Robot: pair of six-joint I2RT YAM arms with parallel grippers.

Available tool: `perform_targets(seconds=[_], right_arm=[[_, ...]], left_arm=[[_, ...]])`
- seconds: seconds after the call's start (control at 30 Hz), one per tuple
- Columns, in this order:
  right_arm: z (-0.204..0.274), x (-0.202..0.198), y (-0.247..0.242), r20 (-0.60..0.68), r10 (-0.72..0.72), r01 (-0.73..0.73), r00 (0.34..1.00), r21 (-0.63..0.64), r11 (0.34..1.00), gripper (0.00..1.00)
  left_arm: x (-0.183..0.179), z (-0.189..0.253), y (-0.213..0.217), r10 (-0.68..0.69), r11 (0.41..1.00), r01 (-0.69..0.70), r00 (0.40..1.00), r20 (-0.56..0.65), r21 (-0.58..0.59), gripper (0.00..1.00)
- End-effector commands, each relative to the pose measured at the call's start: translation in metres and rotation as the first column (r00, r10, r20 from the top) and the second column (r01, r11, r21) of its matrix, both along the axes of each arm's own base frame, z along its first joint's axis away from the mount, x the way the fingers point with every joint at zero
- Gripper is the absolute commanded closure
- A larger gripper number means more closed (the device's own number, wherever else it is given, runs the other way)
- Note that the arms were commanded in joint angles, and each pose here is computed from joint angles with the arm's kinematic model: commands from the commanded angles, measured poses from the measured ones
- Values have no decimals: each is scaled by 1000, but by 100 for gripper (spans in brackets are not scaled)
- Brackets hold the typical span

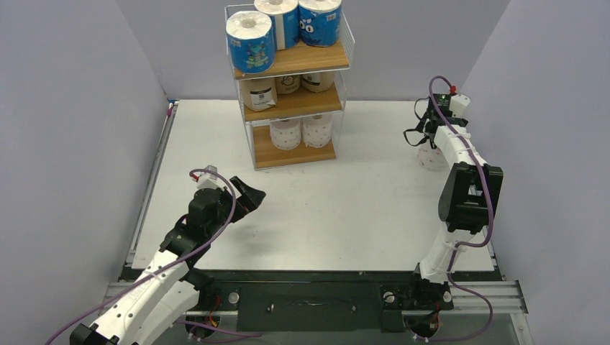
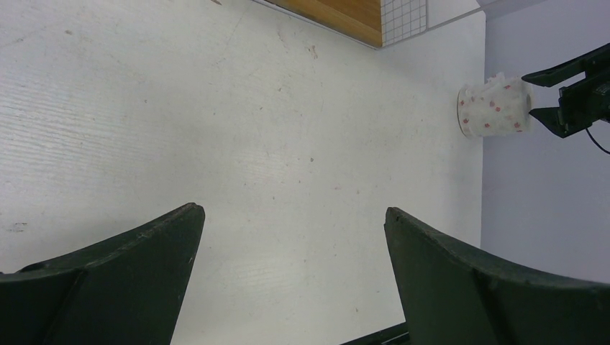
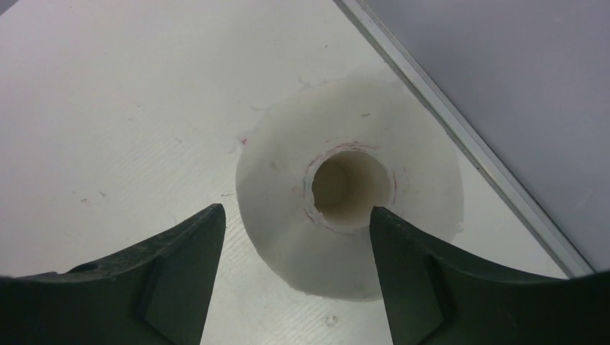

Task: Place and organize the paper towels onto the shelf
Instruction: Move the paper towel to the center of the board.

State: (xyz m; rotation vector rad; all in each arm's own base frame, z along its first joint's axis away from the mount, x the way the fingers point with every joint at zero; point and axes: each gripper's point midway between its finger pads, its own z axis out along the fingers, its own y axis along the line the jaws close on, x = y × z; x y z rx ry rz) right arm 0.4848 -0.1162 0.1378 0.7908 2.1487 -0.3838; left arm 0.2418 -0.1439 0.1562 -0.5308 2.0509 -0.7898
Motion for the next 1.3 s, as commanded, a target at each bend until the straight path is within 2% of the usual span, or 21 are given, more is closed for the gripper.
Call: perform_targets(seconds=[0.0,0.27,0.5,0.63,0.8,0.97,1.13,1.27], right_arm=[[17,20,3,48,36,-35,998,-22,999,31],[0,23,2,2,42,-42,999,-27,999,39],[-10,21,3,-27,45,-46,999,-22,999,51],[-15,19,2,-43,42,-43,998,-22,999,52],[-15,17,2,-43,37,-38,998,-23,999,67],[6,15,5,10,27,-27,1000,-13,1000,78],[42,10,21,95,35,-35,995,-6,999,82],[73,-15,45,181,46,-52,982,30,998,83]], left_arm=[[8,12,-2,-7,1000,8,998,58,-9,4],[8,9,-2,-2,1000,3,999,52,-10,4],[7,7,-1,0,1000,0,999,46,-10,4],[6,6,-2,-3,1000,3,999,41,-12,4],[5,6,-2,-2,1000,2,999,41,-15,4],[5,6,-2,-2,1000,3,999,43,-17,4],[5,11,-2,-4,1000,5,999,55,-24,4],[4,14,-3,-7,999,9,998,62,-30,4]])
